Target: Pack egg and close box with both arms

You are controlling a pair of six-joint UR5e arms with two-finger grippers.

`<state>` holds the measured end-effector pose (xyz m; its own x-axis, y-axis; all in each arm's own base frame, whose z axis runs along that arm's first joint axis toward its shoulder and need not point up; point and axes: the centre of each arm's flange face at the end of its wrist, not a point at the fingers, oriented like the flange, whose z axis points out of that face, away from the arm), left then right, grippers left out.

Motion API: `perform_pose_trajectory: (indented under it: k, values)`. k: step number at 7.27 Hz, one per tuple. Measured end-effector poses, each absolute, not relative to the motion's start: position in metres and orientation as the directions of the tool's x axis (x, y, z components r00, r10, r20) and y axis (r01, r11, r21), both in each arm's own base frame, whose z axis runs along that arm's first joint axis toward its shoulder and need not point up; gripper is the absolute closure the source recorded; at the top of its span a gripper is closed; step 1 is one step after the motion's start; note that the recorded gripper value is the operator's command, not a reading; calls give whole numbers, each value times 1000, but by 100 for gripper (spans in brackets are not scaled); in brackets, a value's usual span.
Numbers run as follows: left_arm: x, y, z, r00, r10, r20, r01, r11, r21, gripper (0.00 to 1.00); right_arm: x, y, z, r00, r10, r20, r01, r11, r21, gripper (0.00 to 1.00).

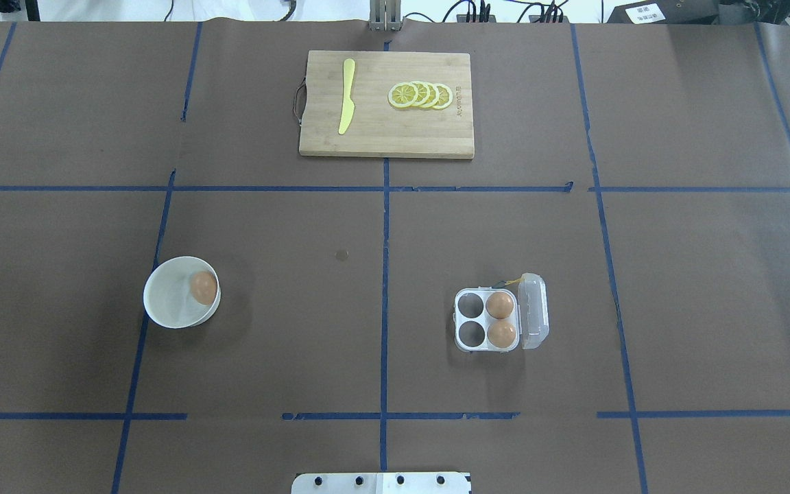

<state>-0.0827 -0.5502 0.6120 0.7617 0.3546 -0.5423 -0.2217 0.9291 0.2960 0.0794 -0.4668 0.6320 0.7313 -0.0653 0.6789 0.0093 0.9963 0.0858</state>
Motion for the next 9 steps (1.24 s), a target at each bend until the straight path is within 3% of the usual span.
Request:
perform_pose_trajectory:
  k: [5, 7, 9]
  values:
    - [-36, -579, 531, 727, 542, -422, -267, 789, 554, 0, 76, -479, 610, 702, -95, 706, 6, 992, 128, 0]
    - [31, -578, 484, 684, 459, -567, -148, 848, 508, 0, 76, -488, 596, 703, -118, 701, 7, 987, 159, 0]
    - [118, -554, 425, 610, 273, -744, 5, 938, 348, 0, 76, -491, 604, 707, -117, 697, 10, 988, 155, 0]
